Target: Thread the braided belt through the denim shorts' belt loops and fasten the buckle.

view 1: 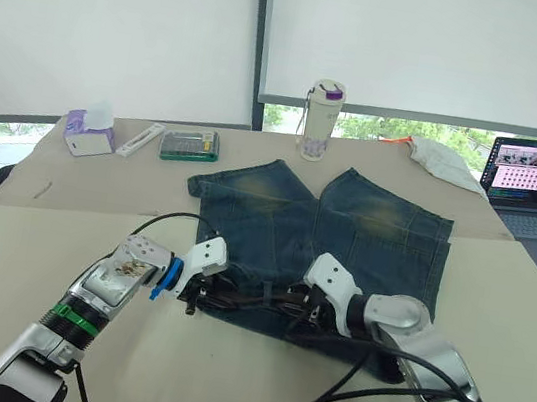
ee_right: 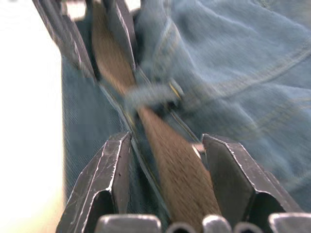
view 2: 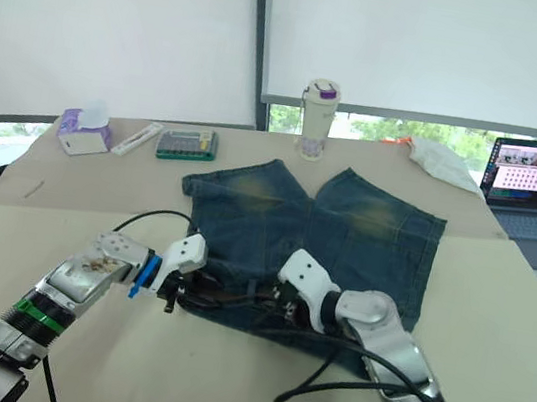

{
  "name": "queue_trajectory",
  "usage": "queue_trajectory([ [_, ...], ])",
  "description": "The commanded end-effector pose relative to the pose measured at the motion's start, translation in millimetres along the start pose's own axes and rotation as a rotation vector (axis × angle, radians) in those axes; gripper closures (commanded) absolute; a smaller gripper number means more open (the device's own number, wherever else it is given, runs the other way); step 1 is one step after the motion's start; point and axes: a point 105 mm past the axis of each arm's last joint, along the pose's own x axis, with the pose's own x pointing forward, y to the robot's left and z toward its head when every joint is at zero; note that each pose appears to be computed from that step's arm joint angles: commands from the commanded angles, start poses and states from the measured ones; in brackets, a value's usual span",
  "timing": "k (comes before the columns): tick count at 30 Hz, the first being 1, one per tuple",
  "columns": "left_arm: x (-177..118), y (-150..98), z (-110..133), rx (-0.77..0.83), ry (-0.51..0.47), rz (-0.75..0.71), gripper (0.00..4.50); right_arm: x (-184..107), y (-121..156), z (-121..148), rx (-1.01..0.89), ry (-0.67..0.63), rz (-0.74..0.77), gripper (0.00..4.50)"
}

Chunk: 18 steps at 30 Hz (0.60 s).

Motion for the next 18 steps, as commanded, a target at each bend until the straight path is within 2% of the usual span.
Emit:
queue_trajectory([
  [1, -8.3, -2.5, 16.4, 0.034, -0.065, -0.008, 2.36, -11.8, -5.4, 21.6, 0.101, -0.085, 0.023, 1.92],
  [7, -13.9, -1.4, 23.8, 0.041, -0.1, 0.01, 2.36, -13.0, -20.1, 37.9, 0.237, -0.149, 0.015, 1.92],
  [10, -14.1, 0.0, 23.1, 0.041, -0.102, 0.021, 2.36, -7.7, -24.9, 23.2, 0.149, -0.047, -0.032, 1.92],
  [18, -17.7, 4.4, 26.9, 0.038, -0.125, 0.054, 2.36, 14.5, 1.6, -15.3, -0.038, 0.141, 0.055, 1.92],
])
